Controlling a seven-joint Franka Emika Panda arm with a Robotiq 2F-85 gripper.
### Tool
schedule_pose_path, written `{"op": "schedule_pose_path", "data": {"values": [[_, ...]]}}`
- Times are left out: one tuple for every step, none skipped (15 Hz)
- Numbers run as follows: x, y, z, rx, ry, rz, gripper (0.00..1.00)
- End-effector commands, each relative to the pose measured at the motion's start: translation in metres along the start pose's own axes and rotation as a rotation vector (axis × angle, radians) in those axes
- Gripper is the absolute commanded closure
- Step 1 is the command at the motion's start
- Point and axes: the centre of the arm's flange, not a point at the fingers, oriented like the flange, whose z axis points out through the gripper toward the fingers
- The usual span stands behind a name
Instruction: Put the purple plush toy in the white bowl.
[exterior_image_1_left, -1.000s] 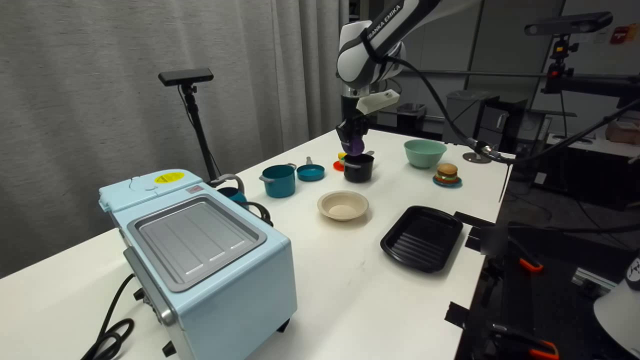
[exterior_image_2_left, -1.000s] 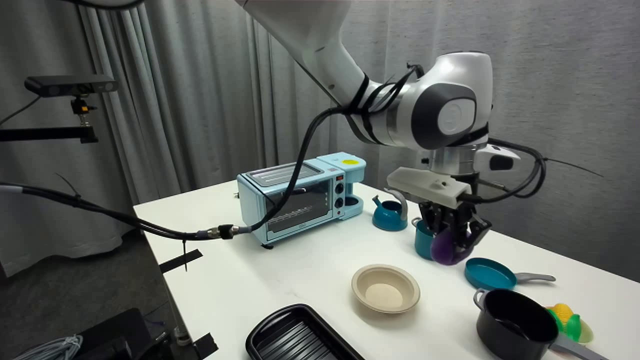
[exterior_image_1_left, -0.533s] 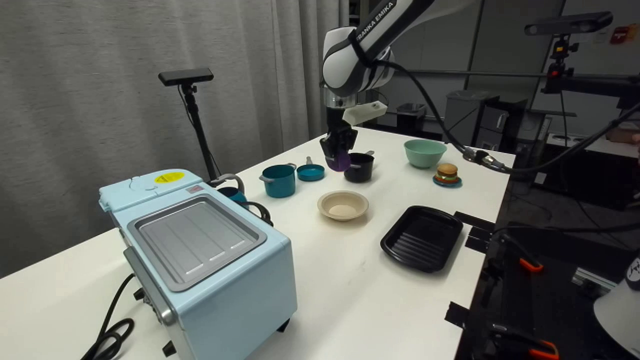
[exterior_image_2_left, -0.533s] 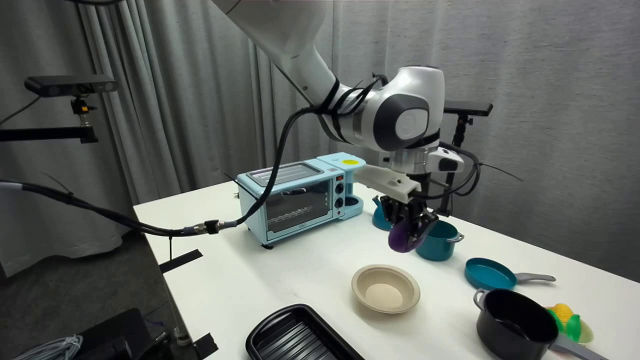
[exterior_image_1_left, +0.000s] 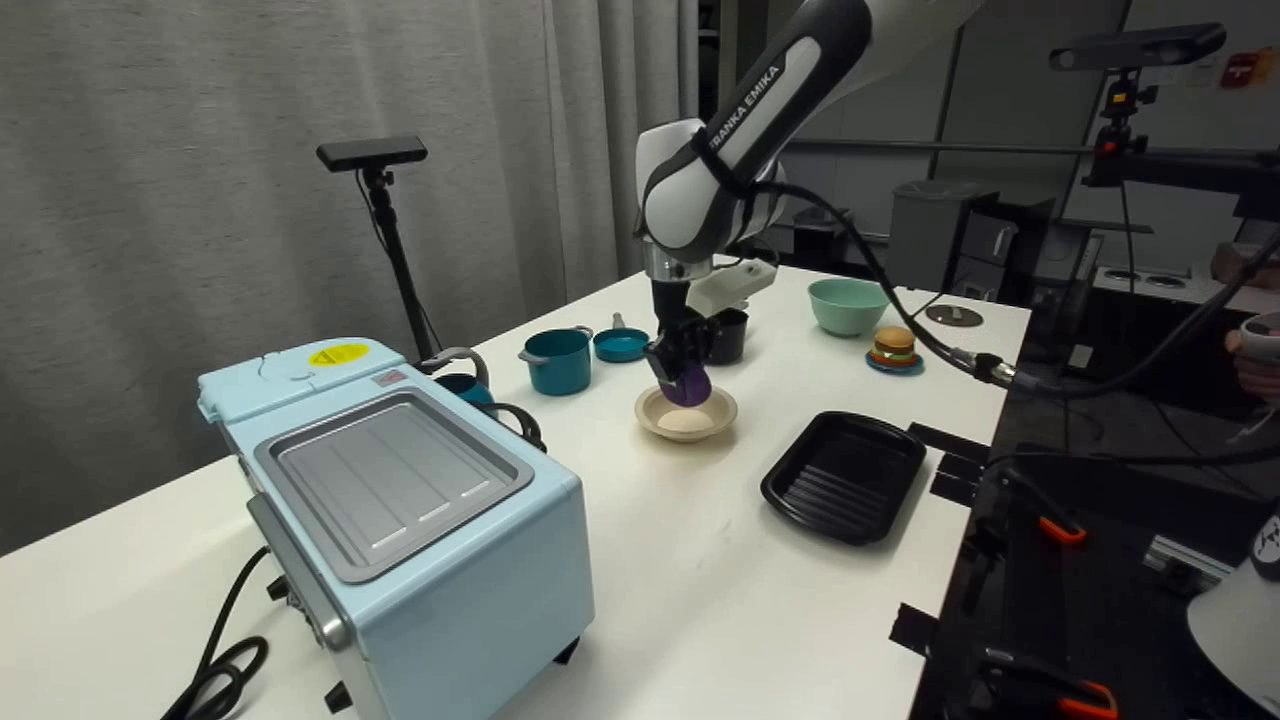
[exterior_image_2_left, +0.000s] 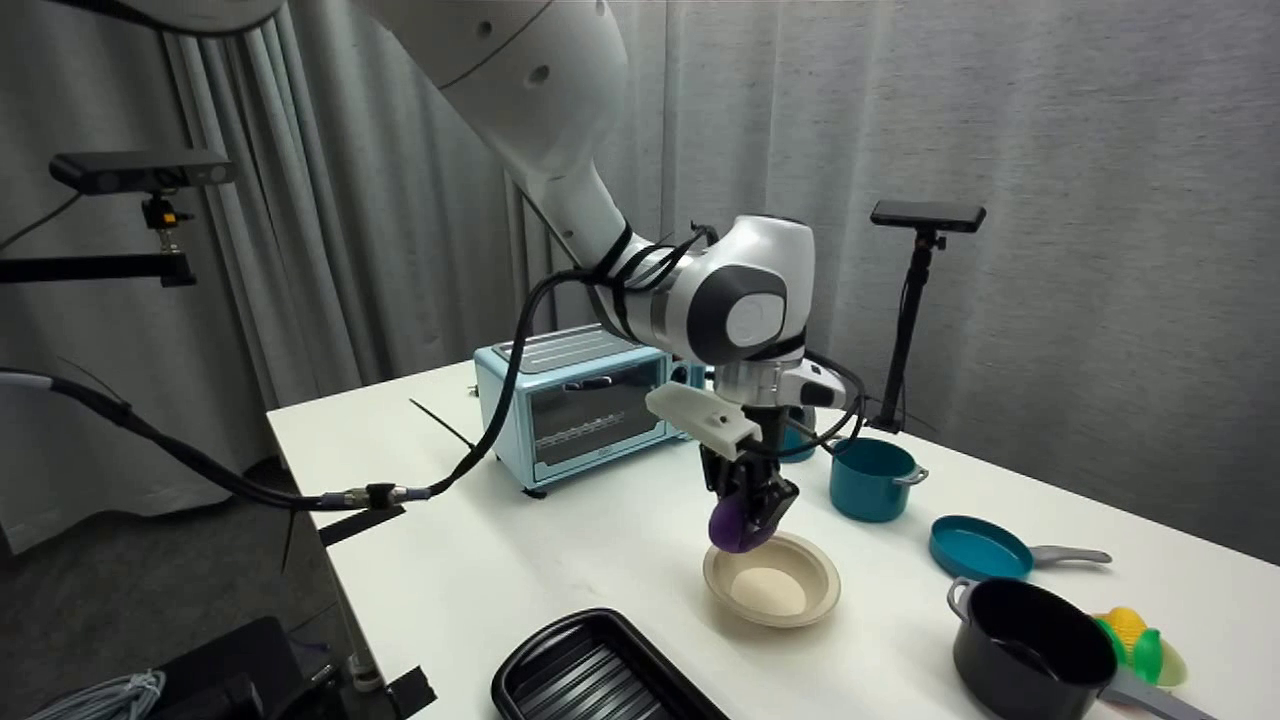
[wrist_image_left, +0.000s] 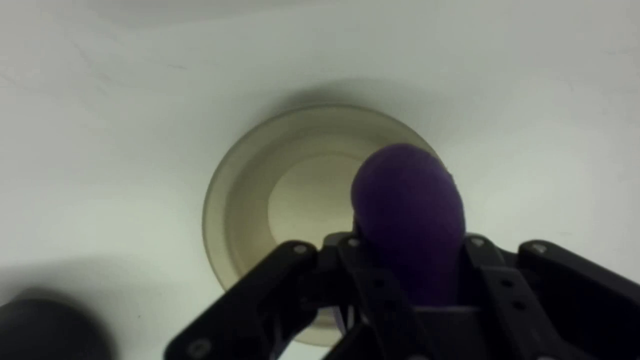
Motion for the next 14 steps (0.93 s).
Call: {"op": "schedule_pose_path", "data": {"values": [[-0.004, -0.008, 0.034, -0.053, 0.004, 0.031, 0.93], [-0.003, -0.007, 0.044, -0.070, 0.001, 0.039, 0.93], [-0.002, -0.005, 0.052, -0.086, 0.000, 0.046, 0.93], [-0.002, -0.003, 0.059, -0.100, -0.003, 0.052, 0.93], [-0.001, 0.000, 0.066, -0.112, -0.006, 0.056, 0.93], [-0.001, 0.002, 0.071, -0.123, -0.009, 0.059, 0.93], [-0.001, 0.004, 0.074, -0.133, -0.009, 0.060, 0.93], [0.001, 0.006, 0.072, -0.138, -0.007, 0.062, 0.93], [0.002, 0.007, 0.069, -0.141, -0.006, 0.066, 0.56], [0.002, 0.009, 0.066, -0.141, -0.004, 0.068, 0.48], [0.002, 0.011, 0.063, -0.141, 0.000, 0.074, 0.43], [0.002, 0.013, 0.058, -0.133, 0.001, 0.076, 0.34], [0.001, 0.015, 0.053, -0.128, 0.006, 0.079, 0.27], [0.000, 0.016, 0.046, -0.122, 0.014, 0.080, 0.18]]}}
